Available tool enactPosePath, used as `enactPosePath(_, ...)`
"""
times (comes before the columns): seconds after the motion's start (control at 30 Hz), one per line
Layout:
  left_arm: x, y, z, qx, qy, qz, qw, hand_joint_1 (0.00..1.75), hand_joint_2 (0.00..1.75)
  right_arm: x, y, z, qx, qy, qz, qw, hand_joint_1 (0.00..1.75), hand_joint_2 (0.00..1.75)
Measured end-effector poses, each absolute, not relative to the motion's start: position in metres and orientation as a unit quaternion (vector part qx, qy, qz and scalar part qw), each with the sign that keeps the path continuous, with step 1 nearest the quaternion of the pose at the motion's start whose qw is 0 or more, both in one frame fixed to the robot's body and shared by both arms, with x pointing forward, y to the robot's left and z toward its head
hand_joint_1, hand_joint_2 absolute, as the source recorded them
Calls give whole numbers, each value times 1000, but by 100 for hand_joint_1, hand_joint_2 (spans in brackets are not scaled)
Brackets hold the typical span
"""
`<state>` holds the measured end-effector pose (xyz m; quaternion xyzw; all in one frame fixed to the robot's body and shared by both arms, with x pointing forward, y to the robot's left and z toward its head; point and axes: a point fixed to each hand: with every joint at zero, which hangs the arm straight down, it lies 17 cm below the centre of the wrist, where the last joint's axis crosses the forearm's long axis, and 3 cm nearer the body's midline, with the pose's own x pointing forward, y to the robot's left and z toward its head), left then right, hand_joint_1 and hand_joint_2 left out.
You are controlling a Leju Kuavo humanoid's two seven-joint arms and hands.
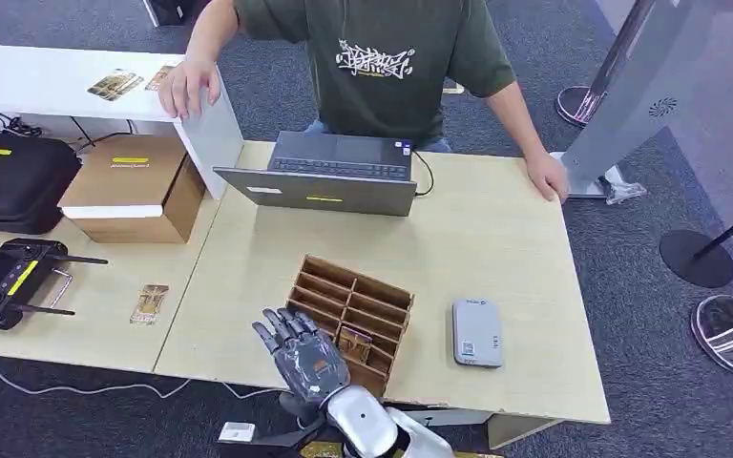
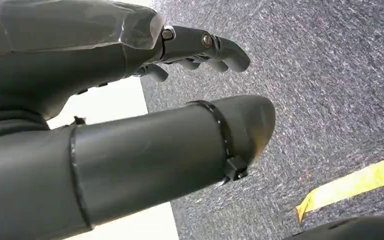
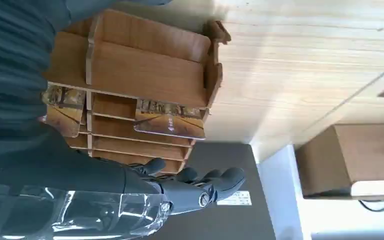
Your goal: Pass the card to the sensor for recognition and then transmit it.
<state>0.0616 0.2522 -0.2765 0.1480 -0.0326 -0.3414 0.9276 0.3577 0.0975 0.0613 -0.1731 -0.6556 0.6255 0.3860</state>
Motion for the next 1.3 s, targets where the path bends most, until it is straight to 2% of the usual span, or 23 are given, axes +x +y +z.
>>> enactPosePath(0.23, 61, 251, -277, 148, -32, -337, 929, 0, 0, 367, 92, 60, -204, -630, 642, 385, 0, 175)
enactPosePath(1.3, 65, 239, -276, 142, -48, -338, 929, 0, 0, 376, 94, 68, -226, -616, 662, 363, 0, 175)
